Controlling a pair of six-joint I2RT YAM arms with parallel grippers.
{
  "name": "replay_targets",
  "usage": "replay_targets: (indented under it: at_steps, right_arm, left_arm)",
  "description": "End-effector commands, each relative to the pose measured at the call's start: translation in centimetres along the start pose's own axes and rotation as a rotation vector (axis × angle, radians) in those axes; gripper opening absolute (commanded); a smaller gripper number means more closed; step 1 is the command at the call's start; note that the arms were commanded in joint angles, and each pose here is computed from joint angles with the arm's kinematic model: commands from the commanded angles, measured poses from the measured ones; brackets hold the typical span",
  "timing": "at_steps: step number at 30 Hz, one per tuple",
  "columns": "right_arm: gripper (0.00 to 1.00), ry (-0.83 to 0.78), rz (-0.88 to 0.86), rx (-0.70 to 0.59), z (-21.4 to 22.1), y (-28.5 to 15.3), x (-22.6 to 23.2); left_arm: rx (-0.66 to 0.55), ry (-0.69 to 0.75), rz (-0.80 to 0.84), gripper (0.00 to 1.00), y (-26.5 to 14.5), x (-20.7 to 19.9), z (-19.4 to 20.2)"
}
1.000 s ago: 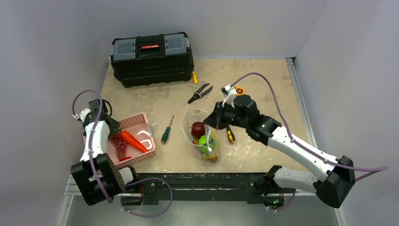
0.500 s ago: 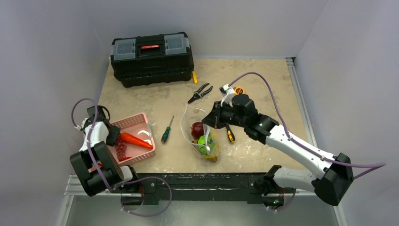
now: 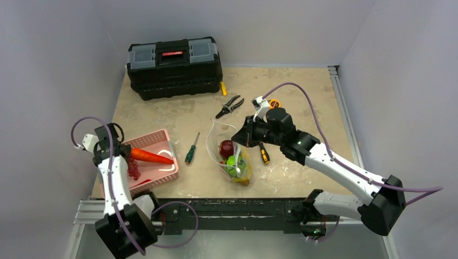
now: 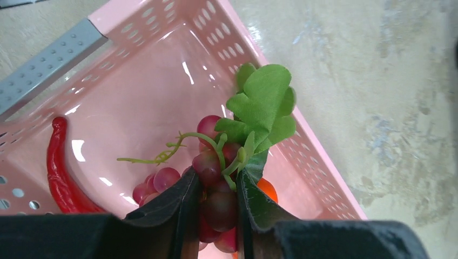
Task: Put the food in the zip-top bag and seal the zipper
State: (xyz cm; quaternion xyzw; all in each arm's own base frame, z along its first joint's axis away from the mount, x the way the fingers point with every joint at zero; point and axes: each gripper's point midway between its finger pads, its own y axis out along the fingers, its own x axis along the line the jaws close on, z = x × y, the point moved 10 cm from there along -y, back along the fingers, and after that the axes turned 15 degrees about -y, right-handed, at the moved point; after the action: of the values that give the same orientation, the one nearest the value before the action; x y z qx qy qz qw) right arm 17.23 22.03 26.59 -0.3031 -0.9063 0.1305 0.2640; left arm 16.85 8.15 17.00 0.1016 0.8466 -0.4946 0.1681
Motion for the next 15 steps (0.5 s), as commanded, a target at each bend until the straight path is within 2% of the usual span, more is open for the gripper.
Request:
replay_targets:
  at_steps: [1, 7, 10, 15]
  right_arm:
    - [0.0, -0.026, -0.042, -0.073, -1.9, -0.8, 1.0]
    - [0.0, -0.025, -0.044, -0.073, -1.9, -0.5, 0.9]
    - [0.0, -0.021, -0.042, -0.079, -1.9, -0.5, 1.0]
    - [0.0, -0.019, -0.044, -0.083, -2.0, -0.7, 1.0]
  left_arm:
    - [-0.104, 0.037, 0.09, 0.02, -3.3, -0.6, -1.1]
    - [-0.217, 0.067, 0.245, 0.0, -9.8, -1.3, -2.5]
    - [-0.267, 0.044, 0.251, 0.0, -11.5, -0.7, -3.4]
    - [-0.172, 0.047, 0.251, 0.0, -10.8, -0.3, -2.0]
